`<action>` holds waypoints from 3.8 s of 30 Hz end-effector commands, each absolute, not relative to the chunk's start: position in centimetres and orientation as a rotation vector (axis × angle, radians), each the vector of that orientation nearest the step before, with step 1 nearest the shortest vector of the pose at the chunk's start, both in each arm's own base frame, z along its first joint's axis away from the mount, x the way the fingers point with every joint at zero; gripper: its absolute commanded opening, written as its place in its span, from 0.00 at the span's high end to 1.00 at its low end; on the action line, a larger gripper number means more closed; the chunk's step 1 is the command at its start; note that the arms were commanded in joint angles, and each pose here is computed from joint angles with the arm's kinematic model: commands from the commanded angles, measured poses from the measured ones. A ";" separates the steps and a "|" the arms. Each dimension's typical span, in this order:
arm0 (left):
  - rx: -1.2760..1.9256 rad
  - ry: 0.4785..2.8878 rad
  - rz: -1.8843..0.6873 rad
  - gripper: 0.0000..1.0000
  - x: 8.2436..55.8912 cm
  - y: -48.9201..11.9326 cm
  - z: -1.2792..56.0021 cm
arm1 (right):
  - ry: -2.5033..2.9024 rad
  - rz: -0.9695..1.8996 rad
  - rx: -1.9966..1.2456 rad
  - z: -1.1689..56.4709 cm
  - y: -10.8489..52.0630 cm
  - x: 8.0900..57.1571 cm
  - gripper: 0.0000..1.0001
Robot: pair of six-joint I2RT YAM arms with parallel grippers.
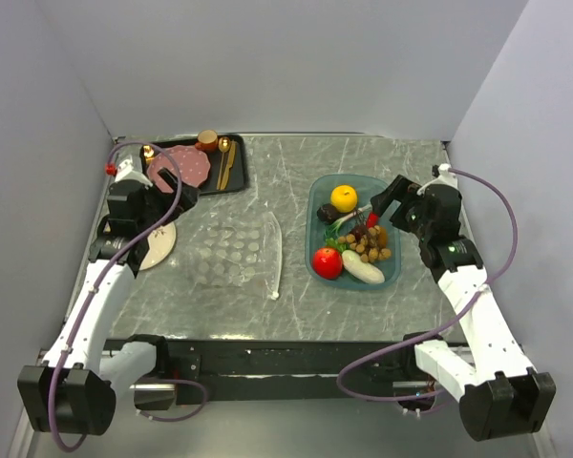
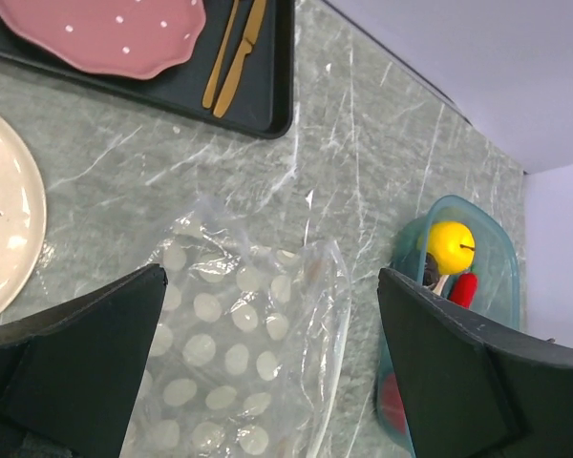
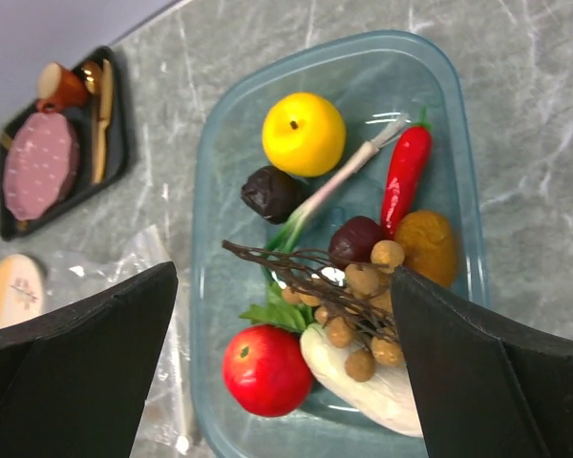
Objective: Place the food in the zip-top bag and seal the zipper
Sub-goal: Pick up the zipper food storage bag at the center of the board.
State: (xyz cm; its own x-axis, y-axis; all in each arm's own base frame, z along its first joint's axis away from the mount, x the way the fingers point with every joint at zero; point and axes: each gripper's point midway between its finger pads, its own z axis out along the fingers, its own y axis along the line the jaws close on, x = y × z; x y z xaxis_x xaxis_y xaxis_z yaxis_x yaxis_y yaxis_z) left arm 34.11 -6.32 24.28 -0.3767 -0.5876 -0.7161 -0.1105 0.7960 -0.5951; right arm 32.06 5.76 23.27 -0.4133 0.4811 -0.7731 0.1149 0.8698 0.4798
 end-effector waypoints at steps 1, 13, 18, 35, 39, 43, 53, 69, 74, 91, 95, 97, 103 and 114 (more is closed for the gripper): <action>-0.566 1.939 -0.578 0.01 34.4 -6.3 25.3 | 1.963 0.384 0.429 25.1 5.0 32.2 0.00; -0.298 2.079 -0.567 0.01 34.5 -13.3 22.4 | 2.043 0.519 0.364 24.0 7.4 31.3 0.00; -0.113 2.266 -0.391 0.01 33.5 -19.0 17.9 | 2.110 0.492 0.384 22.1 7.1 31.3 0.00; 0.060 2.412 -0.107 0.02 34.0 -26.7 11.5 | 2.137 0.513 0.384 22.0 7.6 31.6 0.03; 0.081 2.422 -0.149 0.03 33.1 -28.3 10.9 | 2.128 0.498 0.399 22.0 7.3 31.4 0.03; 0.051 2.464 -0.115 0.08 32.7 -28.2 9.2 | 2.107 0.490 0.425 22.4 7.0 31.1 0.03; -0.011 2.511 -0.062 0.18 31.8 -28.9 5.3 | 2.117 0.484 0.431 22.2 6.8 31.1 0.03; -0.084 2.464 0.019 0.60 32.2 -27.7 5.5 | 2.147 0.477 0.432 21.3 6.7 30.6 0.03; -0.091 2.453 0.018 0.70 32.2 -27.8 5.8 | 2.154 0.471 0.441 20.9 6.6 30.4 0.02; -0.110 2.417 0.027 0.99 32.4 -27.4 8.6 | 2.189 0.543 0.434 19.2 7.8 31.0 0.07; -0.120 2.396 -0.007 0.99 32.4 -27.4 10.1 | 2.207 0.536 0.437 19.0 7.7 31.2 0.07; -0.127 2.390 -0.010 0.99 32.3 -27.2 10.7 | 2.204 0.584 0.398 19.2 8.4 31.0 0.11; -0.140 2.356 -0.045 0.99 32.5 -27.3 12.5 | 2.107 1.014 0.209 21.1 14.0 28.6 0.27; -0.199 2.269 -0.141 0.99 31.1 -25.2 16.6 | 2.072 1.240 -0.015 23.4 21.0 26.4 0.76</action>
